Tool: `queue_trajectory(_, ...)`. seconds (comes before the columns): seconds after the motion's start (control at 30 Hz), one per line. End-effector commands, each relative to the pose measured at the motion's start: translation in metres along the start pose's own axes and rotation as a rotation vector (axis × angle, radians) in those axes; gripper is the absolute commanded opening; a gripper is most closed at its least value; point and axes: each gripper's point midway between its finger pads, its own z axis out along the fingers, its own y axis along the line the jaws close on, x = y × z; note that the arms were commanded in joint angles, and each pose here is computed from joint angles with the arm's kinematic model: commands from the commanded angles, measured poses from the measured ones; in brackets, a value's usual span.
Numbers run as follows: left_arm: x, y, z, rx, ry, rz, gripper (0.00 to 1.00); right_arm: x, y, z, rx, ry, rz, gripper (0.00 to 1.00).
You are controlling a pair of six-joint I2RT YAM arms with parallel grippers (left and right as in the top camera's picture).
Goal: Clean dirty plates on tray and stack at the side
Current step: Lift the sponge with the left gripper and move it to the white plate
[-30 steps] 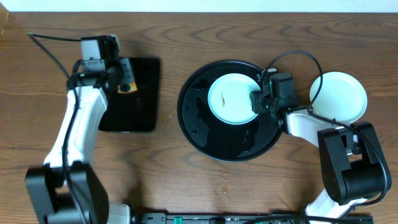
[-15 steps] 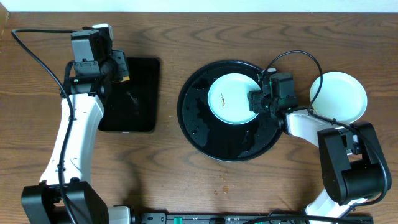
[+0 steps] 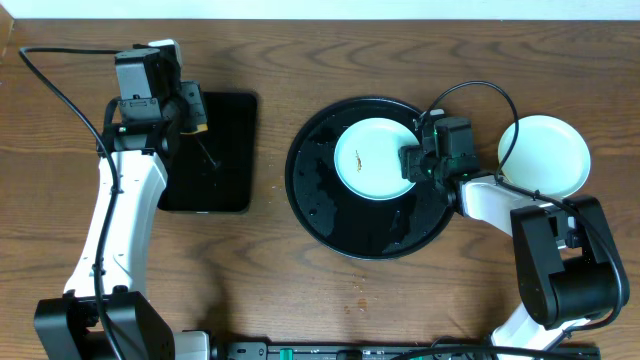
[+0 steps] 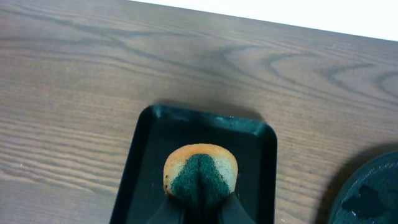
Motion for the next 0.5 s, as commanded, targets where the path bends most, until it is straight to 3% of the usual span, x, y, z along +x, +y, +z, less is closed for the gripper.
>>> queue_trajectory(0.0,-0.006,0.002,-0.008,-0.008,-0.017,0.003,0.07,0.007,-0.010,0.005,0.035,0.018,-0.013,0.64)
queue_trajectory(0.2,-0.010,0.002,-0.014,-0.011,0.005,-0.013,0.07,0.005,-0.010,0.004,0.036,0.022,-0.012,0.59)
queue_trajectory(0.43,-0.012,-0.008,-0.009,0.022,0.201,-0.076,0.07,0.004,-0.012,0.003,0.036,0.051,-0.003,0.41)
queue_trajectory(0.47,-0.013,-0.015,-0.006,0.055,0.225,-0.079,0.07,0.005,-0.012,0.003,0.032,0.052,-0.002,0.33)
